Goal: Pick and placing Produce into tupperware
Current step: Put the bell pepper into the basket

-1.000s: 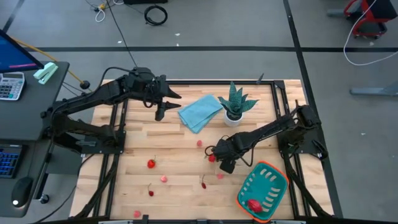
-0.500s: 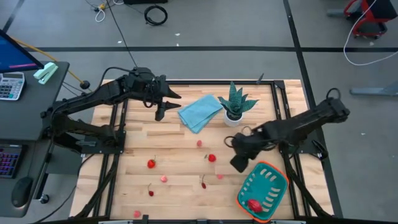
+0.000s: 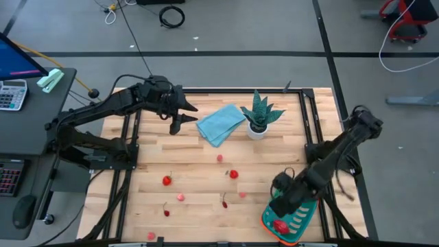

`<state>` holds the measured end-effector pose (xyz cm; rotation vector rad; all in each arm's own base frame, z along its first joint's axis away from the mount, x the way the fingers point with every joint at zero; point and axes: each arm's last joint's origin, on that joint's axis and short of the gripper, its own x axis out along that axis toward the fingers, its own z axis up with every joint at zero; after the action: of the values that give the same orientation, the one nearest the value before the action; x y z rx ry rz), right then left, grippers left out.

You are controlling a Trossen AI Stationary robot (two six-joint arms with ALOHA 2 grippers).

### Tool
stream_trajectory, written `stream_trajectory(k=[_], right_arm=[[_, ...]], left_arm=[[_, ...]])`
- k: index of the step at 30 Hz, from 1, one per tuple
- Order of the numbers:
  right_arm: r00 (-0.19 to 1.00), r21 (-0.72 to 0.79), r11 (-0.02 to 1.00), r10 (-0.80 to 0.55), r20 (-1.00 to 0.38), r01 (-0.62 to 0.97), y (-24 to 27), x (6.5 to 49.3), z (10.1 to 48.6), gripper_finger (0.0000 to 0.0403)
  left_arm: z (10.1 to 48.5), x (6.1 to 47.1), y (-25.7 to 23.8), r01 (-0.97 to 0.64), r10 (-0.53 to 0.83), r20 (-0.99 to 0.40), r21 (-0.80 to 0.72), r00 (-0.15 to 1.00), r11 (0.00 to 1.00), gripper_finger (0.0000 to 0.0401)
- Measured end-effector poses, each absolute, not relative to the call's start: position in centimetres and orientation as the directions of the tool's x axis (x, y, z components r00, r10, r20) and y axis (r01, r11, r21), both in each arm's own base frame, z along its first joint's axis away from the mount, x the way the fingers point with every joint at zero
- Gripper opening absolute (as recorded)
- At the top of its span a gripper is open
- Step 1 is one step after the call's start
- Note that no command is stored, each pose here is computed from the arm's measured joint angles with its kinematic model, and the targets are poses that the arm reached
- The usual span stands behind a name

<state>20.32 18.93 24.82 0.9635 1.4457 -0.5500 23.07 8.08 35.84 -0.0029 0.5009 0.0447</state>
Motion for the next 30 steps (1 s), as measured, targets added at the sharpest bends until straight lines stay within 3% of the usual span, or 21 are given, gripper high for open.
stream_trajectory(k=[6,17,30], right_arm=[[-0.003,0.104,0.585,0.179,-0.984,0.804,20.6,21.8,20.9,0.0239],[-0.078,0.027,0.626,0.139,-0.987,0.779,21.1,23.9,16.6,0.0241],[-0.084,0.068,0.612,0.216,-0.973,0.788,21.1,23.6,17.8,0.0256]], left_arm=[[35.8,23.1,8.1,-0.044,0.042,-0.48,0.008,0.876,0.999,0.0183],[35.8,23.1,8.1,-0.056,0.042,-0.48,-0.015,0.876,0.998,0.0178],[35.7,23.0,8.0,-0.057,0.038,-0.497,-0.022,0.867,0.998,0.0177]])
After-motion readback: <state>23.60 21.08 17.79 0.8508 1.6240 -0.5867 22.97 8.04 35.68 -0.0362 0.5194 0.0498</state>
